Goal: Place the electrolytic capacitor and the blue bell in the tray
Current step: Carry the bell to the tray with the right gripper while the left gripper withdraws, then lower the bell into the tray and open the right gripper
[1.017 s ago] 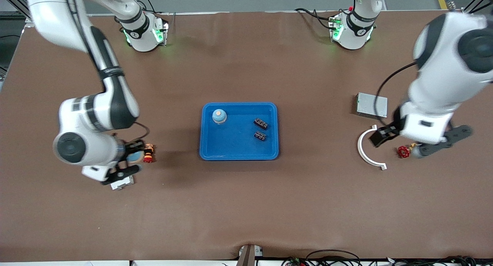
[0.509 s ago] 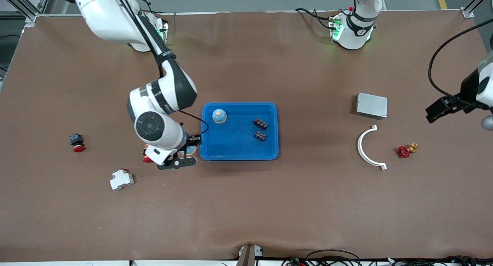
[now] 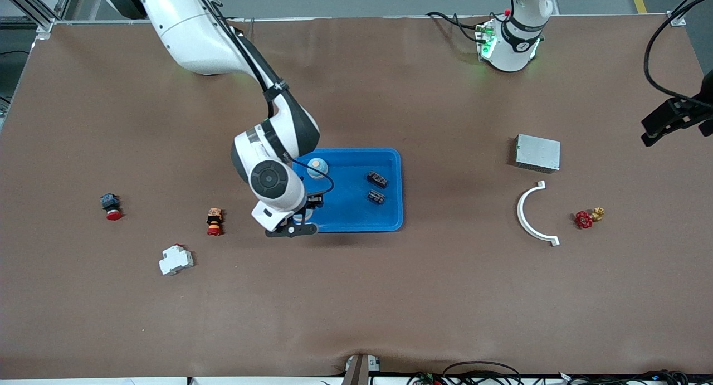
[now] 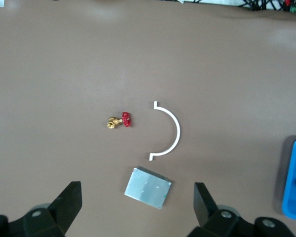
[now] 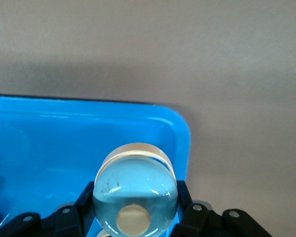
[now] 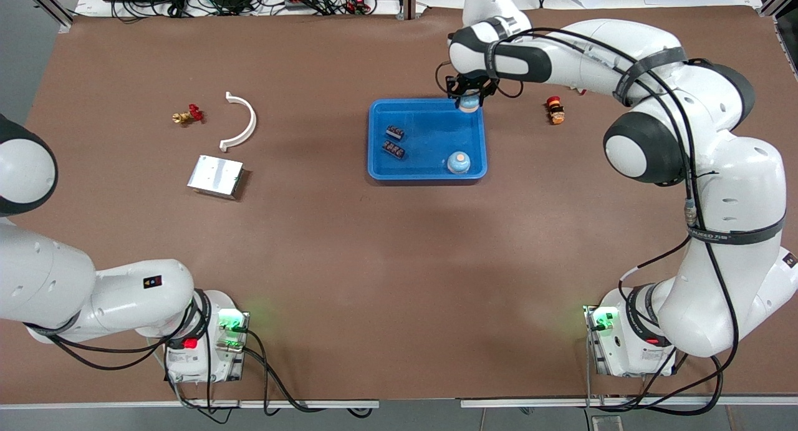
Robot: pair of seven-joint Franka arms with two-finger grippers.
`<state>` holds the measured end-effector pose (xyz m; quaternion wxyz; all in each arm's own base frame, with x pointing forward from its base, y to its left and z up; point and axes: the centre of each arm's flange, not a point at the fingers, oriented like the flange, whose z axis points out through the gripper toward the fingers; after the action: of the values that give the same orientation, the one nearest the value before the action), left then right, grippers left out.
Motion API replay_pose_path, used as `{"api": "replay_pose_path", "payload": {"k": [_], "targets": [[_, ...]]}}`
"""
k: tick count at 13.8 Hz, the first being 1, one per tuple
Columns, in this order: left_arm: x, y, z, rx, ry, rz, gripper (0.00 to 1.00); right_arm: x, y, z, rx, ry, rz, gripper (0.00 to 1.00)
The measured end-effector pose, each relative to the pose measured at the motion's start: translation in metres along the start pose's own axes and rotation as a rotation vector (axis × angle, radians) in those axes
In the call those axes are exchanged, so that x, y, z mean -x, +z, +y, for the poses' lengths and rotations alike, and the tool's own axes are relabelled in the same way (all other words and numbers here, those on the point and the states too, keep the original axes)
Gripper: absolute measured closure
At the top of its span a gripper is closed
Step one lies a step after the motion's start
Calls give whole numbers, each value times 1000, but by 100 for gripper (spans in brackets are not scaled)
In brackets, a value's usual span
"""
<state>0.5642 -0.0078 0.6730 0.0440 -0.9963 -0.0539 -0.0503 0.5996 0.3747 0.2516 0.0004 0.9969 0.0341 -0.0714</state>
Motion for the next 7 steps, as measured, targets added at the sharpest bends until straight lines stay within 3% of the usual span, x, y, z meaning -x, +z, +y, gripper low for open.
{"api": "replay_pose_path", "payload": {"k": [7], "targets": [[17,8,-17,40,64,-68,0,15,39,-13,10,-10,-46,33]]}}
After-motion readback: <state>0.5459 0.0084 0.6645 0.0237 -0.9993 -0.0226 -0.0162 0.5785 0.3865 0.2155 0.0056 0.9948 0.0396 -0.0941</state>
